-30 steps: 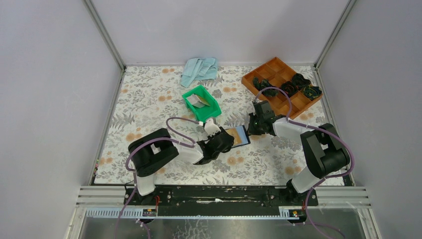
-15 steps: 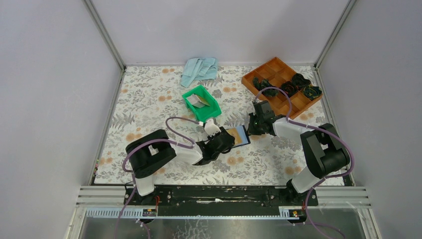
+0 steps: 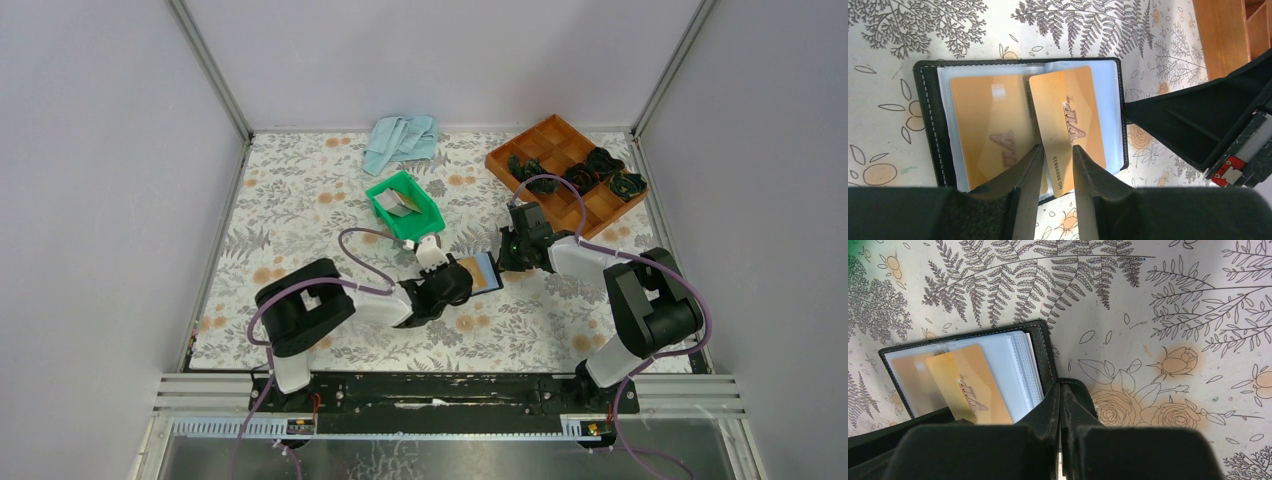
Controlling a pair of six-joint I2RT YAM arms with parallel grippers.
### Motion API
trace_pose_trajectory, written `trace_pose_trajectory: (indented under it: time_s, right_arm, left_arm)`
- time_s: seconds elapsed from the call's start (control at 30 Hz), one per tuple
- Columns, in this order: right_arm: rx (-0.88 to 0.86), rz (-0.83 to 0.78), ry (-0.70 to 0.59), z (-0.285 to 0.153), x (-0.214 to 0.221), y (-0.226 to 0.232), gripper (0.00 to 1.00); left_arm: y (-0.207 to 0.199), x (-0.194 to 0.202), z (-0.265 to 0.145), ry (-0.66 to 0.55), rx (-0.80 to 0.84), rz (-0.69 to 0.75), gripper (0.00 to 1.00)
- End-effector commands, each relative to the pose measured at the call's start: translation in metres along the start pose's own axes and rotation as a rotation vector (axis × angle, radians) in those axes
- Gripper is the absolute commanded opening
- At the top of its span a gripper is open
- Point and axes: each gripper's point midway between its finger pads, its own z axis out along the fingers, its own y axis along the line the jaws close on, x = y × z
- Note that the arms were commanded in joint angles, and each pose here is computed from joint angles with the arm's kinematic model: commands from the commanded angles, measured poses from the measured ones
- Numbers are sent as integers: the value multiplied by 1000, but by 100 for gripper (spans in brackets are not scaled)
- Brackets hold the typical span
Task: Put the credit cards into the card holder
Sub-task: Insert the credit card into the card holder.
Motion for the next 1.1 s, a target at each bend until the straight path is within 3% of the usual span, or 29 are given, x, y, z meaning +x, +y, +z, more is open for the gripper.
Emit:
trace_pose_trajectory:
  time_s: [0.0, 1.07]
  right_arm:
    - [18, -18, -18, 1, -9, -2, 0]
    - [5, -35, -10, 1, -12, 6, 0]
  left_arm:
    - [51, 16, 3, 44, -168, 177, 36]
    - [8, 15, 22, 49, -107, 246, 36]
